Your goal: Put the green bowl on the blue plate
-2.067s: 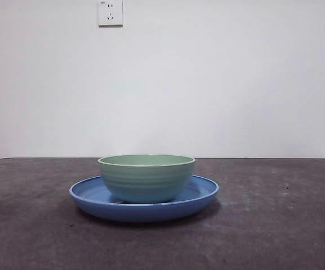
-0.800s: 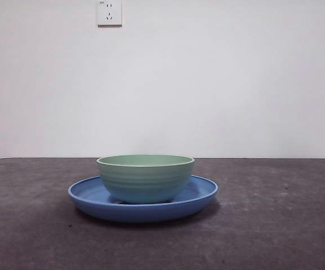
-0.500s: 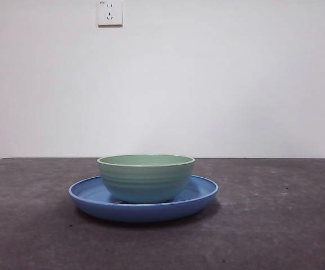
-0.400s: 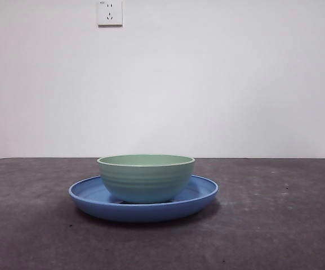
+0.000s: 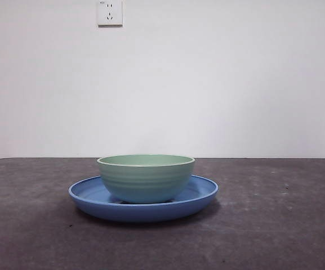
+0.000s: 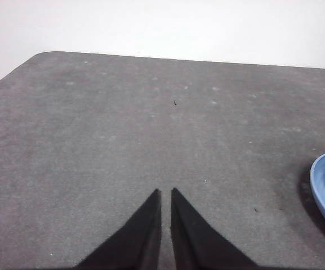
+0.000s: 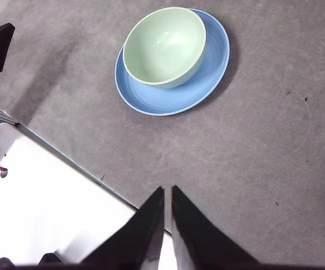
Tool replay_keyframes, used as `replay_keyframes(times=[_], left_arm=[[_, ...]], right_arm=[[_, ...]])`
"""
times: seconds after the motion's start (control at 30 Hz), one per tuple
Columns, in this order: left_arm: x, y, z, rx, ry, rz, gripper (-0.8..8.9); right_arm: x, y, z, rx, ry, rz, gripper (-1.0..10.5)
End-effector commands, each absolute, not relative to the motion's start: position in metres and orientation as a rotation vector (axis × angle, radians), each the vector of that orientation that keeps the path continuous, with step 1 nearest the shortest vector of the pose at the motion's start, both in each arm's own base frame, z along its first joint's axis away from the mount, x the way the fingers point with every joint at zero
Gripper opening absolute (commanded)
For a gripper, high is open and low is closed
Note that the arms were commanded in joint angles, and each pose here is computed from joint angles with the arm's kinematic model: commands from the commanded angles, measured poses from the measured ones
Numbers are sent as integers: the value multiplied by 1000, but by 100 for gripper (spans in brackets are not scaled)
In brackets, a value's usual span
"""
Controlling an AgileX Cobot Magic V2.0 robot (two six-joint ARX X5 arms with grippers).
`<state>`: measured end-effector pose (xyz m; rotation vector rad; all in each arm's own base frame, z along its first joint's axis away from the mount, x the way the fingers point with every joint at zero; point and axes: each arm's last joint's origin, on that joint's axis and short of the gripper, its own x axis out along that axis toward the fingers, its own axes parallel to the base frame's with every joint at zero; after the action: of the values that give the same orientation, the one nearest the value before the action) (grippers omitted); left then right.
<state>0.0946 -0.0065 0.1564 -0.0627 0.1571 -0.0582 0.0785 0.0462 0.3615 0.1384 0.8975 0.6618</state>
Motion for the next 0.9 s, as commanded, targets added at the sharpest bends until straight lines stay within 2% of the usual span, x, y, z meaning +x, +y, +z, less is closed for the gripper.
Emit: replay_keyframes(times=[0.03, 0.17, 0.27, 0.47, 0.63, 0.7, 0.9], left_arm=[[95, -7, 149, -64, 181, -55, 29], [95, -7, 149, -64, 181, -55, 29], [95, -7, 149, -64, 181, -55, 29], [95, -7, 149, -64, 181, -55, 29], [95, -7, 149, -64, 180, -55, 29], [95, -7, 149, -64, 181, -55, 29], [95, -7, 149, -64, 180, -55, 29]], right_arm=[[79, 44, 366, 117, 857, 650, 18], [88, 37, 358, 82, 770, 619, 18], [95, 31, 340, 109, 585, 601, 18], [97, 14, 276, 55, 257, 448, 18], [95, 5, 226, 14, 155, 294, 18], [94, 2, 206, 4, 142, 208, 18], [94, -3, 171, -1, 150, 49, 18]])
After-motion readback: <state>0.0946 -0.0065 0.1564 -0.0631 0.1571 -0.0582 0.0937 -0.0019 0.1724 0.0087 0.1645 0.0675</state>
